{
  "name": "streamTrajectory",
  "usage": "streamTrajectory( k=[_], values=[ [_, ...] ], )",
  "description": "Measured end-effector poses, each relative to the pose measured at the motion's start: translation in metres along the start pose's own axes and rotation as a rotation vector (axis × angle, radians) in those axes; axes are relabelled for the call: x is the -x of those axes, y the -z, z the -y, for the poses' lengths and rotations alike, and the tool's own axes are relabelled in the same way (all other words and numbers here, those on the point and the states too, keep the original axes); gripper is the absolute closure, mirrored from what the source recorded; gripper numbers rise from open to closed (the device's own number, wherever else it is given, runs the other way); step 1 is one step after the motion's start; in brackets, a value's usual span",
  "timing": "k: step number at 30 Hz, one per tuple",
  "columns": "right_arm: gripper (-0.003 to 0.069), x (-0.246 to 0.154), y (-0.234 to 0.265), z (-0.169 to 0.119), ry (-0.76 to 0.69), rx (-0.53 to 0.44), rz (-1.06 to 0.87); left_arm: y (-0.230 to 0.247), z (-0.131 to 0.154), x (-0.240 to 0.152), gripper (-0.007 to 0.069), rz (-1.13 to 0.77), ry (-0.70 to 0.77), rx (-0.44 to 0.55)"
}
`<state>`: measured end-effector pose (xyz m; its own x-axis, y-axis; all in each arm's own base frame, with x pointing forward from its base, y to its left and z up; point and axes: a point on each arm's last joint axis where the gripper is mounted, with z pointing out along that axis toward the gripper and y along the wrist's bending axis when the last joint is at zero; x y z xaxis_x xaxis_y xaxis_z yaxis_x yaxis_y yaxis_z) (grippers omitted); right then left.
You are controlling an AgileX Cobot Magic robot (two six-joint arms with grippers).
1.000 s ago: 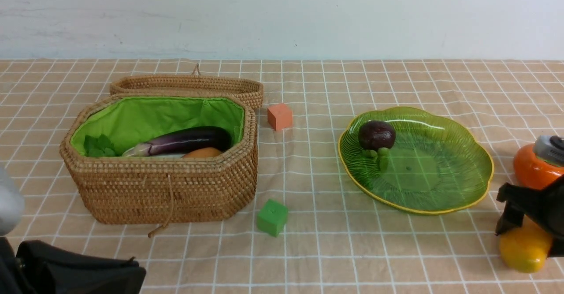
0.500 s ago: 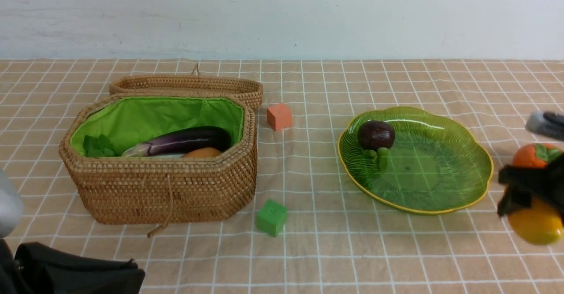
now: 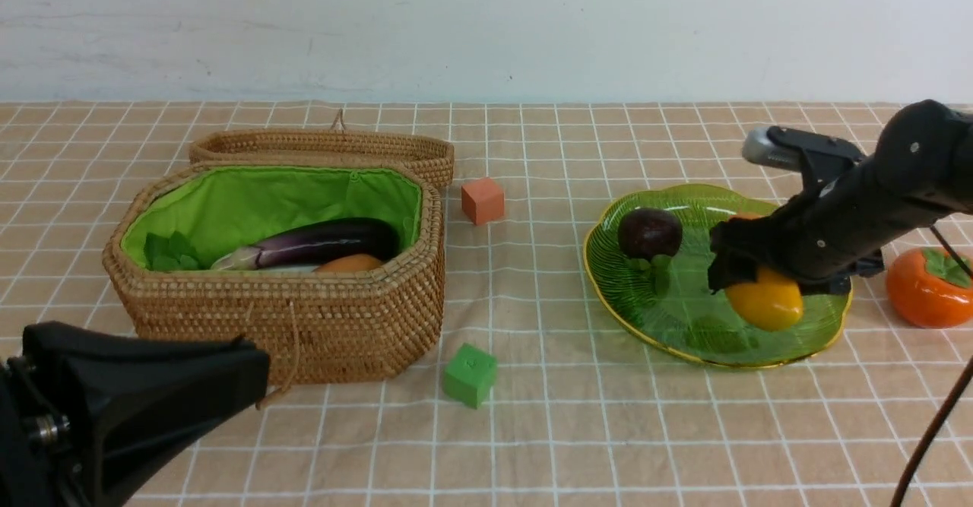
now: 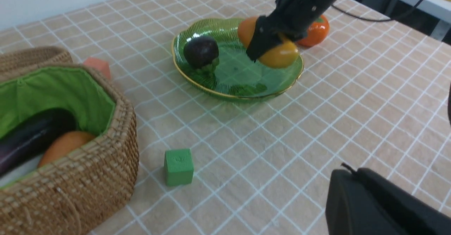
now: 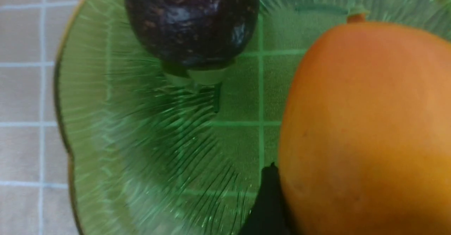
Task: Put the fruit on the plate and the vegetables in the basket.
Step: Use the right arm to grab a mango and put it into the right plate, then grab a tomato with your right arm and place it on the plate on the right.
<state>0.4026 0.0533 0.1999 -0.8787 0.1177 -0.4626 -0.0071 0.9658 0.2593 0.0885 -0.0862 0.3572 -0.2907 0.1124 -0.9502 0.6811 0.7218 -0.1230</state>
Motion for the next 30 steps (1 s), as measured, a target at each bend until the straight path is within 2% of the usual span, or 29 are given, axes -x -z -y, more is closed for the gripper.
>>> streamTrajectory(
  k=[3,6,9,10,12,16,21,30],
  values=[
    [-0.0013,0.004,0.008,-0.003,0.017,0.006,-0.015,0.000,0.001,0.001,0.0638,0.012,0.014,-0.007],
    [-0.0013,0.009,0.027,-0.006,0.054,-0.001,-0.020,0.000,0.001,0.001,0.0638,0.014,0.019,-0.009],
    [0.0020,0.019,0.064,0.004,0.062,-0.050,0.020,0.000,0.001,0.002,0.0638,0.019,0.022,-0.010],
    [0.0030,0.021,0.073,0.012,0.051,-0.078,0.032,0.000,0.001,0.002,0.0638,0.020,0.022,-0.010],
    [0.0052,0.027,0.089,0.045,-0.034,-0.156,0.066,0.000,0.001,0.002,0.0638,0.027,0.024,-0.011],
    [0.0062,0.028,0.092,0.102,-0.180,-0.236,0.082,0.000,0.001,0.002,0.0638,0.026,0.024,-0.011],
    [0.0064,0.026,0.078,0.149,-0.348,-0.201,0.113,0.000,0.001,0.000,0.0638,-0.002,0.023,-0.012],
    [0.0064,0.015,0.049,0.200,-0.455,-0.142,0.116,0.000,0.001,-0.002,0.0636,-0.019,0.023,-0.013]
  ],
)
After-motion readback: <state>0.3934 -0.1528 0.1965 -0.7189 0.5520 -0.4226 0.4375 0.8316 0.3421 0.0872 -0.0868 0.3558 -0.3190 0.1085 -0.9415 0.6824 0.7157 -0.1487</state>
